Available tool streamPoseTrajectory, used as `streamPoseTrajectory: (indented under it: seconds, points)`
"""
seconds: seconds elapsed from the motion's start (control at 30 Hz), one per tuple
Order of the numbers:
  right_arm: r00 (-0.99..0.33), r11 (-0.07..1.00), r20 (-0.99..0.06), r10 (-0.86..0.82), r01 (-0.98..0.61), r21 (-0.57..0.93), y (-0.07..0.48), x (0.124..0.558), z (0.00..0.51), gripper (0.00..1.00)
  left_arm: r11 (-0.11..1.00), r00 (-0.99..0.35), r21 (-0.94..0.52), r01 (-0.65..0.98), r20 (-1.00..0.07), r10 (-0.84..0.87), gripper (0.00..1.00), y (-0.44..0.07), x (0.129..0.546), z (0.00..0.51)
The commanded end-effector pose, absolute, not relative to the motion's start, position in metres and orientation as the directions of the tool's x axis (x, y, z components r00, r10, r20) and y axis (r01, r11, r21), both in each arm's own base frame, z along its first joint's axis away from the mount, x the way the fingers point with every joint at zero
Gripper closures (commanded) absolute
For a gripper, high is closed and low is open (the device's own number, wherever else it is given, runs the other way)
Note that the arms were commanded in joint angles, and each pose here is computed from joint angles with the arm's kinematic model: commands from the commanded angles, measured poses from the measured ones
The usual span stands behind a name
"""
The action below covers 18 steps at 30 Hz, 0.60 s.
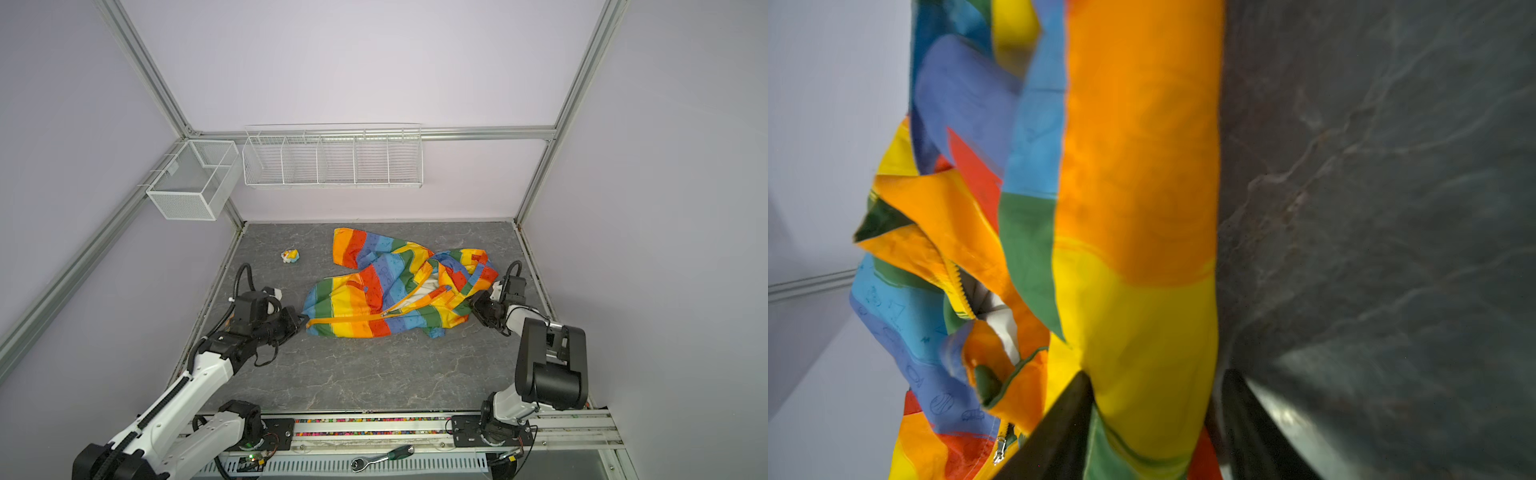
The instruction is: Zip up the jacket
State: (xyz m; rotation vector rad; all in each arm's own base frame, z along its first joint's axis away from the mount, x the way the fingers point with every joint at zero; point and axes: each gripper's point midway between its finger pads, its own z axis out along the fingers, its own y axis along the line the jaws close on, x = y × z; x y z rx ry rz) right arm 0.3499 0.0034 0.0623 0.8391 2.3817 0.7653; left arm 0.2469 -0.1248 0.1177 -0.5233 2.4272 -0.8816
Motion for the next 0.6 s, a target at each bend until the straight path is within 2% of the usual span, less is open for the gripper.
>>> streamPoseTrajectory:
  seconds: [0.0, 0.13, 0.23, 0.4, 0.57]
  points:
    - [-0.638, 0.735, -0.431, 0.638, 0.339, 0.587, -0.012, 0.356, 0.111, 0.37, 0.677, -0.758, -0.709, -0.197, -0.328, -0.564, 1.0, -0.122, 0.249, 0.127]
    - [-0.629, 0.805, -0.542, 0.558, 0.249, 0.539, 0.004, 0.361, 0.159, 0.32, 0.683, -0.768, -0.7, -0.206, -0.316, -0.556, 1.0, -0.122, 0.247, 0.119]
    - [-0.672, 0.841, -0.572, 0.47, 0.145, 0.521, 0.039, 0.375, 0.181, 0.32, 0.687, -0.764, -0.698, -0.203, -0.326, -0.557, 1.0, -0.121, 0.248, 0.12]
    - [-0.777, 0.84, -0.513, 0.366, 0.038, 0.542, 0.098, 0.409, 0.166, 0.34, 0.688, -0.765, -0.696, -0.205, -0.324, -0.556, 1.0, -0.122, 0.251, 0.117]
    - [-0.842, 0.821, -0.422, 0.336, 0.042, 0.569, 0.129, 0.449, 0.12, 0.35, 0.688, -0.77, -0.696, -0.207, -0.318, -0.553, 1.0, -0.123, 0.252, 0.112]
